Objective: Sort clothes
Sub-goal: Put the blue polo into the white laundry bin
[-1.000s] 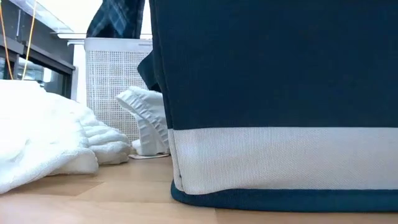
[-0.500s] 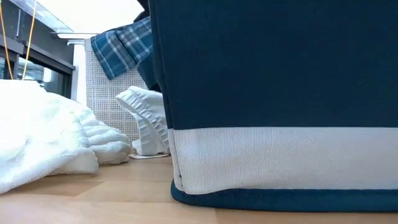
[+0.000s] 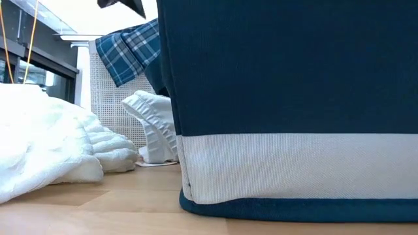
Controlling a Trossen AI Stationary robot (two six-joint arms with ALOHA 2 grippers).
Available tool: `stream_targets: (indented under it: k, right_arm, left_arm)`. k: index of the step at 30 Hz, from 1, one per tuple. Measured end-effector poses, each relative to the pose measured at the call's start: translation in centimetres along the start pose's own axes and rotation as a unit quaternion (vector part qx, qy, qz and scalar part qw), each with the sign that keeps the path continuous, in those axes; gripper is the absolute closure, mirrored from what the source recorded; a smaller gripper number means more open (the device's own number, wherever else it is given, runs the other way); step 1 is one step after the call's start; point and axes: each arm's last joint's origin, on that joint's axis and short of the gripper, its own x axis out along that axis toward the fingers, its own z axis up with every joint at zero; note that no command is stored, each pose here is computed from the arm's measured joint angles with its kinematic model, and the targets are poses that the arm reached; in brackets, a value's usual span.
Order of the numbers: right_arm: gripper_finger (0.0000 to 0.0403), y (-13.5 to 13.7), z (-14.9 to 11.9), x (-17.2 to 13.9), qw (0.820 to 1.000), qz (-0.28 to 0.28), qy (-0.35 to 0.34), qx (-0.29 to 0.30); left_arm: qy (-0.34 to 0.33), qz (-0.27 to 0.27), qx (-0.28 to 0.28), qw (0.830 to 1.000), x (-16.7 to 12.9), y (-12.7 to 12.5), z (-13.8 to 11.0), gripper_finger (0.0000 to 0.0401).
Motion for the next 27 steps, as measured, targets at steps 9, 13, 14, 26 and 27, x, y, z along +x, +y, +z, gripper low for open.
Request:
stream_targets:
  k: [9,13,14,26,27]
  right_arm:
    - [0.0182,-0.8,0.2,0.3,1.000,-0.019,0.000,0.008]
    - [0.0182,-1.0,0.2,0.4,1.000,-0.022,0.001,0.011]
    - [0.0182,-1.0,0.2,0.4,1.000,-0.022,0.001,0.011]
    - [0.0182,-1.0,0.2,0.4,0.999,-0.020,0.001,0.028]
    - [0.0182,-1.0,0.2,0.4,0.999,-0.020,0.001,0.031]
  left_arm:
    - [0.141,0.032,0.015,0.989,1.8,-0.4,-2.5,0.0401]
    - [0.198,0.049,0.031,0.979,6.3,-0.7,-3.0,0.0401]
    - [0.205,0.046,0.038,0.977,7.7,-0.8,-3.0,0.0401]
    - [0.010,-0.066,0.014,0.998,22.7,-4.4,1.4,0.0401]
    - [0.012,-0.065,0.011,0.998,23.6,-4.6,1.2,0.0401]
